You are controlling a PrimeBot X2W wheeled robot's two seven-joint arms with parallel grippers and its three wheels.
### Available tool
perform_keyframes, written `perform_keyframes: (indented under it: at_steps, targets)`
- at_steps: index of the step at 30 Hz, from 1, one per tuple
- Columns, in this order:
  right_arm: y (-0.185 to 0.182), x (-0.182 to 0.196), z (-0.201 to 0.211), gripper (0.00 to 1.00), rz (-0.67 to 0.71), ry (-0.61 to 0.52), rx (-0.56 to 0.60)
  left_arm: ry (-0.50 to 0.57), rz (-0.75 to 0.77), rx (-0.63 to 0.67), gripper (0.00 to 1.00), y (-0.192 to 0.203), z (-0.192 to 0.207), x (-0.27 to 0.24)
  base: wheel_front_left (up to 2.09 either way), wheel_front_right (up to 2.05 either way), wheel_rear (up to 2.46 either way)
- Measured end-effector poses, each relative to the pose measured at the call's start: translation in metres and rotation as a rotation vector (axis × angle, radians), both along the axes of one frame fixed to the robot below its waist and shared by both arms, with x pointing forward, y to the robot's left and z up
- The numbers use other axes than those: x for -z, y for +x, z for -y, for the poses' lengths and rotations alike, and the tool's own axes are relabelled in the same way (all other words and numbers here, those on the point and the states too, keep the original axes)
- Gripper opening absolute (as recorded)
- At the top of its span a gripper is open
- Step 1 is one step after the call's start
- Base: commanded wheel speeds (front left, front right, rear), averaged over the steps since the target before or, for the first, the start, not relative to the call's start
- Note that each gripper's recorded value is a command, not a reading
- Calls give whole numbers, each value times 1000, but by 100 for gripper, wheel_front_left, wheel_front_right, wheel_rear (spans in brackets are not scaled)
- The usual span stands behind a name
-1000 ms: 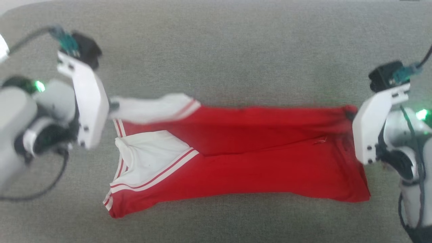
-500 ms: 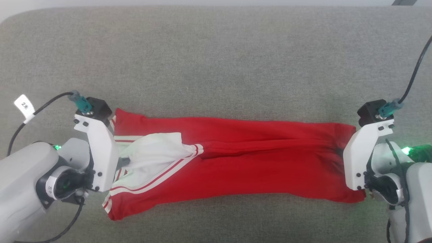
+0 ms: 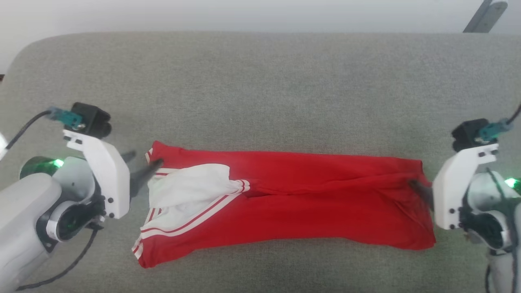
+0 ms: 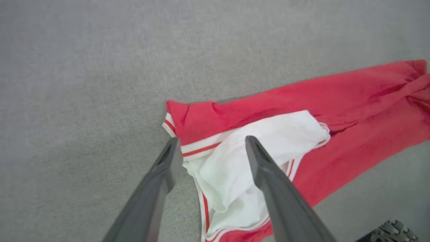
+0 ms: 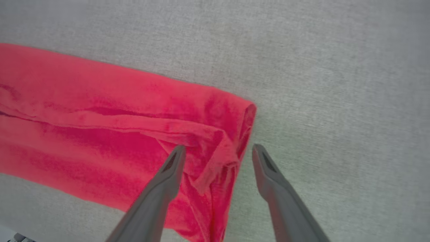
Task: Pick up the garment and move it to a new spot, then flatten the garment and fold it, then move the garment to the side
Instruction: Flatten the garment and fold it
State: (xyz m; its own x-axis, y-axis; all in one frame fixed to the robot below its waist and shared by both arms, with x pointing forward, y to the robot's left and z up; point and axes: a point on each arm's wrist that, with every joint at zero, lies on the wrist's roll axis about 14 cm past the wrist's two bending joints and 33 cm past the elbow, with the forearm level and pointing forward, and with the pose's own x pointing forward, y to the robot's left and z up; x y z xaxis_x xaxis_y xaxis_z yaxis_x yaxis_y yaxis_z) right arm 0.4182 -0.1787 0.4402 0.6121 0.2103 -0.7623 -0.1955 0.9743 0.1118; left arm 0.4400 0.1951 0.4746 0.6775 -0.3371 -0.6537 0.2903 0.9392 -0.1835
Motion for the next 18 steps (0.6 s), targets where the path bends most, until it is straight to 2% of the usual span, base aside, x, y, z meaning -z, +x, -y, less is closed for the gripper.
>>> perform_keyframes:
  at_steps: [4,7,13,18]
  targets:
    - [-5,2,14,100,-32,-6,38,-15,171,-48,100,8,-11,-20,0,0,0]
    - [-12,16,19,100,-100,0,55,-30,330,-132,100,12,-29,-37,0,0,0]
    - [-14,32,6,100,-150,43,44,-18,490,-237,100,10,-58,-46,0,0,0]
    - [-15,50,-1,100,-195,57,31,-1,521,-350,100,1,-86,-38,0,0,0]
